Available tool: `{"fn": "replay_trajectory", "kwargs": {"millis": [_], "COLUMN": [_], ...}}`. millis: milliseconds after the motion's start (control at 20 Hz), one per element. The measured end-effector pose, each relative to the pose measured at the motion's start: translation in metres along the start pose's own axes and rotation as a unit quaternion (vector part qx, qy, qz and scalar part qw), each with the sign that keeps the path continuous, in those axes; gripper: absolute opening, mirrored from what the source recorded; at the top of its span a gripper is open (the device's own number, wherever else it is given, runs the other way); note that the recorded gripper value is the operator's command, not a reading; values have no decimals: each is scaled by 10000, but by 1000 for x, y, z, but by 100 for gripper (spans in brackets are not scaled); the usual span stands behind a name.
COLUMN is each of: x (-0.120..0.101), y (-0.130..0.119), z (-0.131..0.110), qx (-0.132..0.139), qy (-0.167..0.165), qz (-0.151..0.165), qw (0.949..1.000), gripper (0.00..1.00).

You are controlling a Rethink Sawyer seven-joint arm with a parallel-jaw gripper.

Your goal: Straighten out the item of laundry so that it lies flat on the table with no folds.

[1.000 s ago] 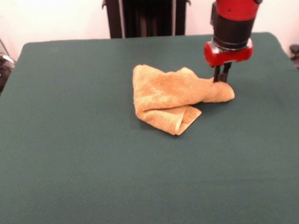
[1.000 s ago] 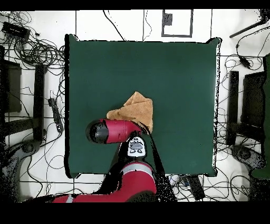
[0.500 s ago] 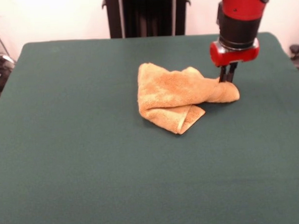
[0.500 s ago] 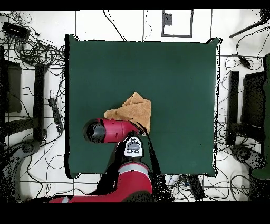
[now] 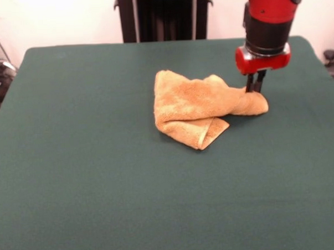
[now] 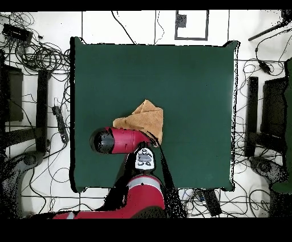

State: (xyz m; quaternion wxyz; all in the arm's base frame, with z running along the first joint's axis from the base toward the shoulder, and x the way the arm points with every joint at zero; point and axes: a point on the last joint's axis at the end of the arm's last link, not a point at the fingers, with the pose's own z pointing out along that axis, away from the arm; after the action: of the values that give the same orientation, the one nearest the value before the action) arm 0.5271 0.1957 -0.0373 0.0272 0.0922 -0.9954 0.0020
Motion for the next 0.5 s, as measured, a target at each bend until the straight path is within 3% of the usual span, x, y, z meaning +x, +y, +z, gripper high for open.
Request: {"fn": "replay_trajectory", "kwargs": {"millis": [500], "x": [-5], "y": [-12], "z": [-21], "qx": [24], "qy": [-120], "qz": [55], "qw": [9999], "gripper": [0]}}
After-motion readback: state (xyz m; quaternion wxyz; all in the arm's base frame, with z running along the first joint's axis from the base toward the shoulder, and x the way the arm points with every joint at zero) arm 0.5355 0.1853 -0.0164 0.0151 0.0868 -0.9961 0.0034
